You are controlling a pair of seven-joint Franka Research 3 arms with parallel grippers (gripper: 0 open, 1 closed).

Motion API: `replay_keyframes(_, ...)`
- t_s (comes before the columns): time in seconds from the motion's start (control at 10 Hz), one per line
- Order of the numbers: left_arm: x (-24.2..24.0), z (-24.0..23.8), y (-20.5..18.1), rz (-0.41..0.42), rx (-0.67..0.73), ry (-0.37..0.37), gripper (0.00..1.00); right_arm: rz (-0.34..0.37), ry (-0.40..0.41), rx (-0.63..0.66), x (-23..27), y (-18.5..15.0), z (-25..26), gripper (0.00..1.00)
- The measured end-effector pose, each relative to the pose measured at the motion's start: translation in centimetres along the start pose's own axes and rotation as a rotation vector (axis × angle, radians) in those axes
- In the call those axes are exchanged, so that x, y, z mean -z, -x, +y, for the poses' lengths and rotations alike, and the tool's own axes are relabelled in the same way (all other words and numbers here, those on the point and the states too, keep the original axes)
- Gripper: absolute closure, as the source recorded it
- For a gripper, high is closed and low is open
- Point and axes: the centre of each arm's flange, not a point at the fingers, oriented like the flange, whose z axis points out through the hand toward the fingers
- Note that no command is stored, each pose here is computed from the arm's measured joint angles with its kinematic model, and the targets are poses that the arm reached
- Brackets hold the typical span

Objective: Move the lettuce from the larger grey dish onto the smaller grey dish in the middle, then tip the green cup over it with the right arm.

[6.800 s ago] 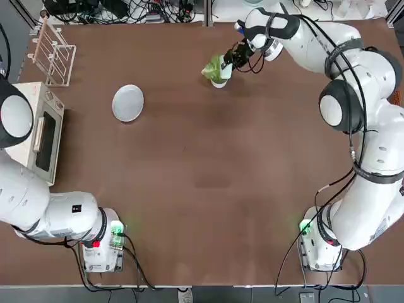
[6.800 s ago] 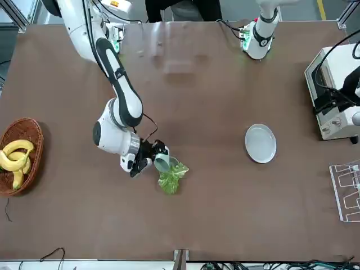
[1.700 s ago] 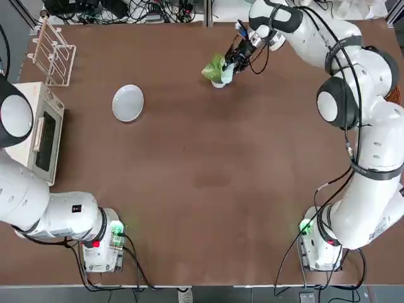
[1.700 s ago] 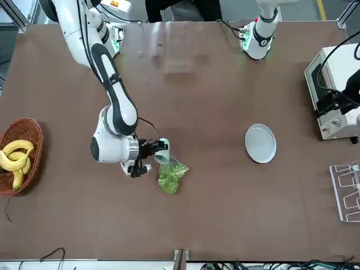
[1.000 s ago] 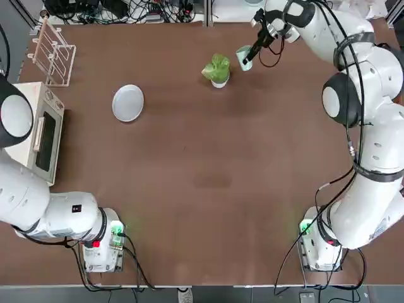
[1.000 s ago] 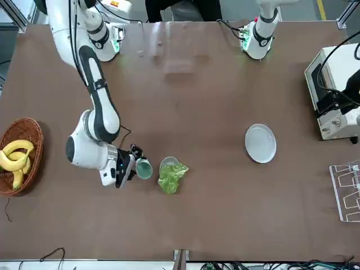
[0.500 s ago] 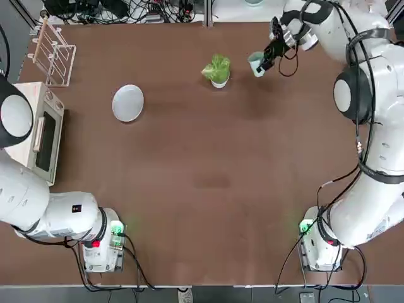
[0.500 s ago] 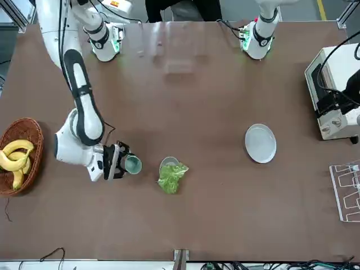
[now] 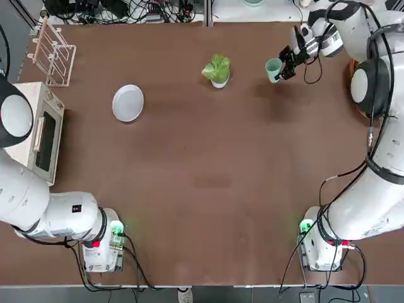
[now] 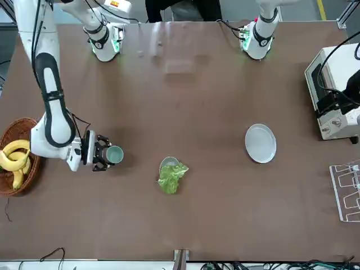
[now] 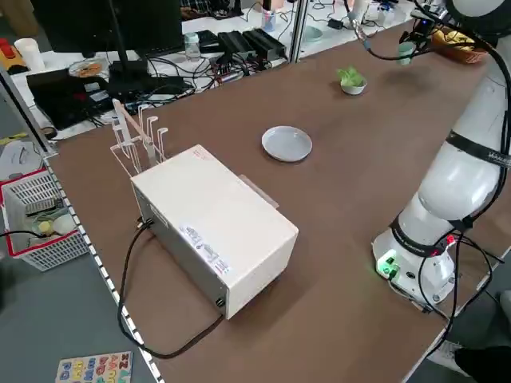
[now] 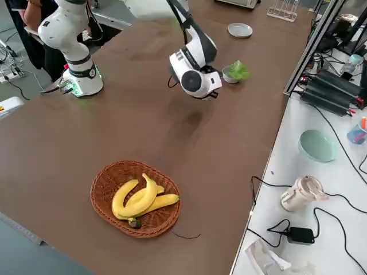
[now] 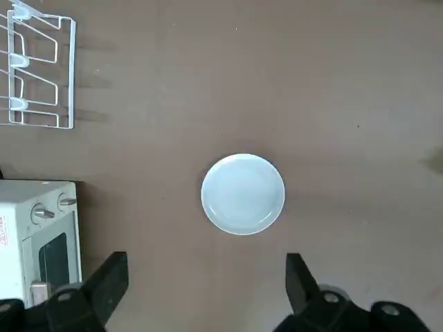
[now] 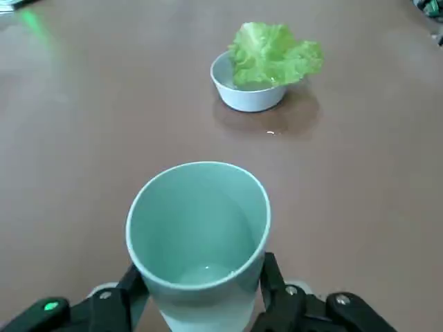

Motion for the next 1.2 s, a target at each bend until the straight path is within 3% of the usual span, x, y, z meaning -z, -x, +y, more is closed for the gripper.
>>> replay_keyframes(0.8,0.0,-0.1,0.0,0.0,0.001,0.0,0.0,0.17,0.091,-0.013,6.3,13.0,-6.2,0.32)
replay_keyframes(1.2,0.0,-0.1,0.0,0.001,0.002,0.0,0.0,0.176,0.158,0.06,10.5,18.2,-9.1,0.32)
